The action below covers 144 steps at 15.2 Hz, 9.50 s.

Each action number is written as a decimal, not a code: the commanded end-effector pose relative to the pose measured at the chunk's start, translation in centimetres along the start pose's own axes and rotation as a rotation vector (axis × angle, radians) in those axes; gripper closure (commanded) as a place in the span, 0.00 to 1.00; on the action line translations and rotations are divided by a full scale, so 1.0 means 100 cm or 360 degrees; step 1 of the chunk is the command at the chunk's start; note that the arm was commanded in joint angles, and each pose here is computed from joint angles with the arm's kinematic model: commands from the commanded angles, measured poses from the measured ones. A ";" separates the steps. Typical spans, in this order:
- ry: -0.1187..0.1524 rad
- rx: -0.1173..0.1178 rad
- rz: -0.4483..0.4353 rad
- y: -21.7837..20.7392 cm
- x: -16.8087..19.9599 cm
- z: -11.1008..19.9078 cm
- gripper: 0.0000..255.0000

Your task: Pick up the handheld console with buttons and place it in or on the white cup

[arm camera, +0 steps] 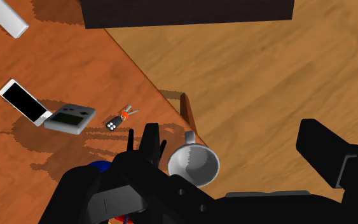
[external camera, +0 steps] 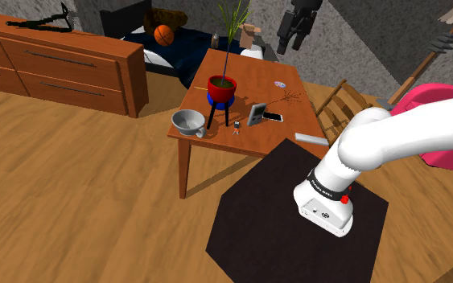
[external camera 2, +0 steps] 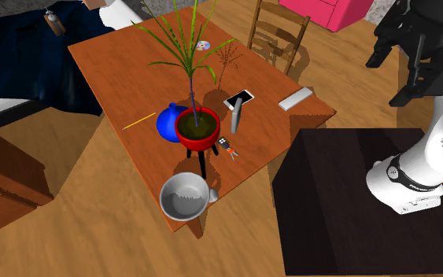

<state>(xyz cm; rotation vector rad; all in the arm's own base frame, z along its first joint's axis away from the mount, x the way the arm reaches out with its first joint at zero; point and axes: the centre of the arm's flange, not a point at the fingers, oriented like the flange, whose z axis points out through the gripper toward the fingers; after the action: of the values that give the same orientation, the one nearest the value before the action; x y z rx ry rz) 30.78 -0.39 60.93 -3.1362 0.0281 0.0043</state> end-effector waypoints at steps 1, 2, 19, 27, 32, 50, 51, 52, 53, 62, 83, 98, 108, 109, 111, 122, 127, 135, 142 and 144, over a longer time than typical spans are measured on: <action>0.0000 0.0000 0.0000 0.000 0.000 0.000 0.00; 0.0000 -0.0001 -0.0026 0.009 0.002 0.010 0.00; -0.0005 -0.0013 -0.0473 0.148 0.064 0.173 0.00; -0.0008 -0.0019 -0.0683 0.206 0.106 0.250 0.00; -0.0009 -0.0023 -0.0815 0.240 0.135 0.298 0.00; -0.0013 -0.0032 -0.1145 0.315 0.222 0.444 0.00; -0.0013 -0.0032 -0.1145 0.315 0.222 0.450 0.00; -0.0013 -0.0032 -0.1145 0.315 0.222 0.455 0.00; -0.0013 -0.0032 -0.1145 0.315 0.222 0.458 0.00; -0.0013 -0.0032 -0.1145 0.315 0.222 0.458 1.00; -0.0013 -0.0032 -0.1145 0.315 0.221 0.389 1.00; -0.0013 -0.0032 -0.1145 0.314 0.221 0.310 1.00; -0.0013 -0.0032 -0.1145 0.209 0.276 0.294 1.00; -0.0013 -0.0032 -0.1145 0.198 0.282 0.293 1.00; -0.0013 -0.0032 -0.1145 0.175 0.294 0.290 1.00; -0.0013 -0.0032 -0.1145 0.047 0.361 0.273 1.00; -0.0013 -0.0032 -0.1145 -0.011 0.391 0.266 1.00; -0.0013 -0.0032 -0.1145 -0.059 0.416 0.280 1.00; -0.0013 -0.0032 -0.1145 -0.059 0.416 0.317 1.00; -0.0013 -0.0032 -0.1145 -0.059 0.416 0.328 1.00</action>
<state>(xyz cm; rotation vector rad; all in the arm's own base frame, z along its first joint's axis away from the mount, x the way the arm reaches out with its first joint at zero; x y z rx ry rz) 72.38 4.86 28.56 -2.9627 -1.0839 0.0156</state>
